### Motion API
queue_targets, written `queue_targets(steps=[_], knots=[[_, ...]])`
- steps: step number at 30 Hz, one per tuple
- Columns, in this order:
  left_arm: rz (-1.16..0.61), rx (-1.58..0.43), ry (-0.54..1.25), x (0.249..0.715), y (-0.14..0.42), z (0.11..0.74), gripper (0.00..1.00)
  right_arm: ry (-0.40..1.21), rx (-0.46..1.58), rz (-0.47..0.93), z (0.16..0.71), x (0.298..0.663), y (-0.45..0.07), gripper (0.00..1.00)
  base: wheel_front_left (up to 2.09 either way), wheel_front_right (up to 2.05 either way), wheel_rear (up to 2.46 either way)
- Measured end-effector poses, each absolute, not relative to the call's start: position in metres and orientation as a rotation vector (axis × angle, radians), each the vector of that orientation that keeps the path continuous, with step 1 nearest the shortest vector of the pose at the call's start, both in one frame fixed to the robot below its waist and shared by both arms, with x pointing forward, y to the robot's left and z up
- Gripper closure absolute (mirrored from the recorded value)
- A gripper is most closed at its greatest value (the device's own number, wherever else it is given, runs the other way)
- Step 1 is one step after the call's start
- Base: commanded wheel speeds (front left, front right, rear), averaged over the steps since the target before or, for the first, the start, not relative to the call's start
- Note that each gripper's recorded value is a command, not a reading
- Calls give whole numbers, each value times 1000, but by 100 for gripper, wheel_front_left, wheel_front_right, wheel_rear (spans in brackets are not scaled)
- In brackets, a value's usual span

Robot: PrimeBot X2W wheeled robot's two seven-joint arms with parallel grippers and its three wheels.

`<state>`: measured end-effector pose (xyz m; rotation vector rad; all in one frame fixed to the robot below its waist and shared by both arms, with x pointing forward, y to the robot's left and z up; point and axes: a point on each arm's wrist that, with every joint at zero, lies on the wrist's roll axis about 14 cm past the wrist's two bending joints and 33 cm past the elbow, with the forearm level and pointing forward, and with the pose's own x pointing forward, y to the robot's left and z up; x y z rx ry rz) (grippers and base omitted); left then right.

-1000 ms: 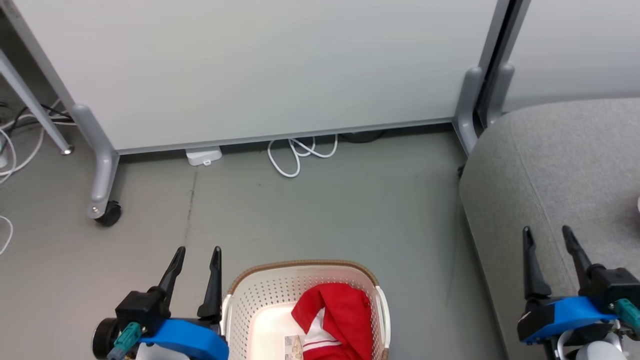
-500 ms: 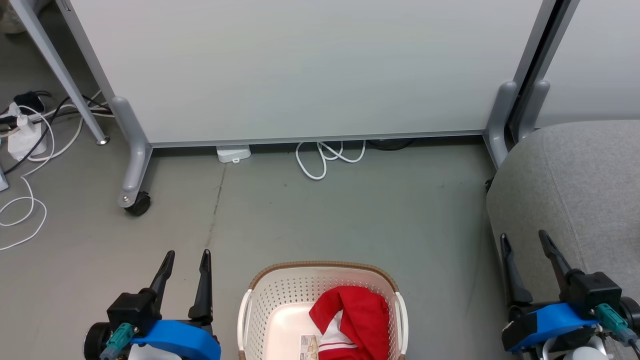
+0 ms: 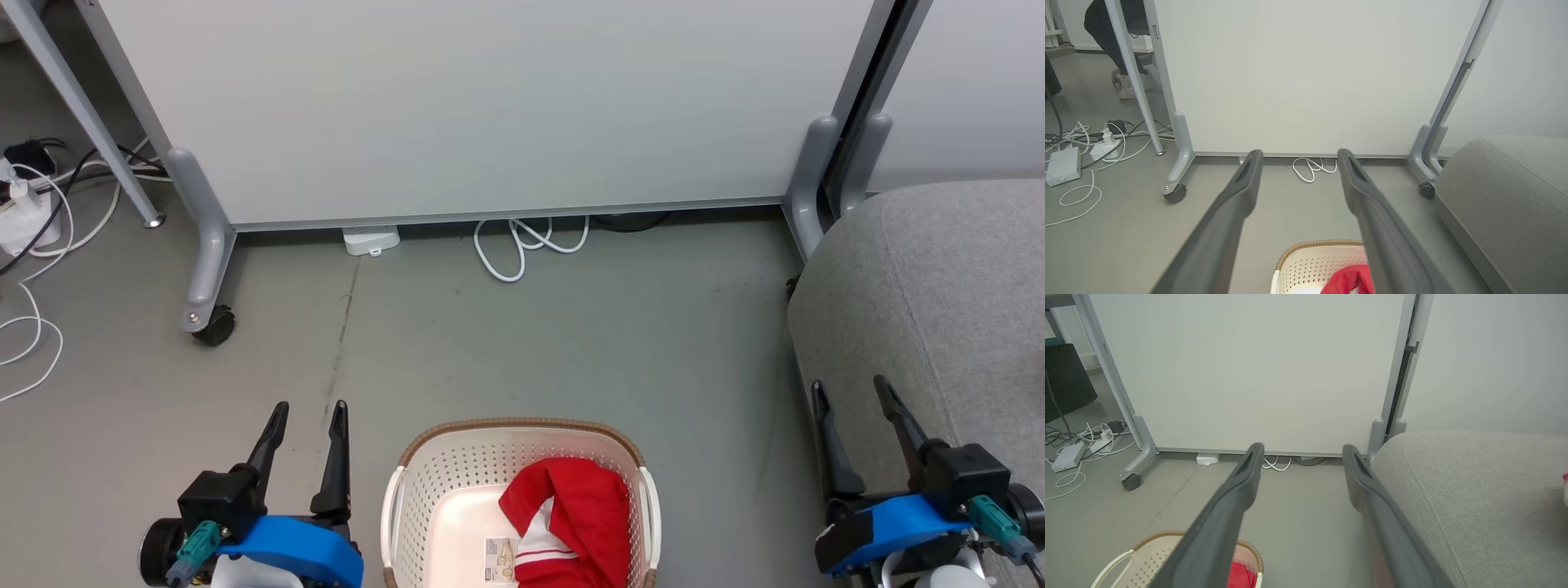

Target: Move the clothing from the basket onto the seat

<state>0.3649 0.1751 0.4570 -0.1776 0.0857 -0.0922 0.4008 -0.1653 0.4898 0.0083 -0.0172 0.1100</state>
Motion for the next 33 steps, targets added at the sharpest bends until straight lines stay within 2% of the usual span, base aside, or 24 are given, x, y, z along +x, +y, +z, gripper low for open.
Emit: queue_targets(steps=[12,21,33], knots=[[-132,-175,114,374,162,448,0,-5,10,96,484,404,-170,0,0,0,0],[-214,-159,172,400,137,428,0,-21,14,92,484,429,-172,0,0,0,0],[-386,-146,376,445,83,346,0,14,-15,49,454,468,-191,0,0,0,0]])
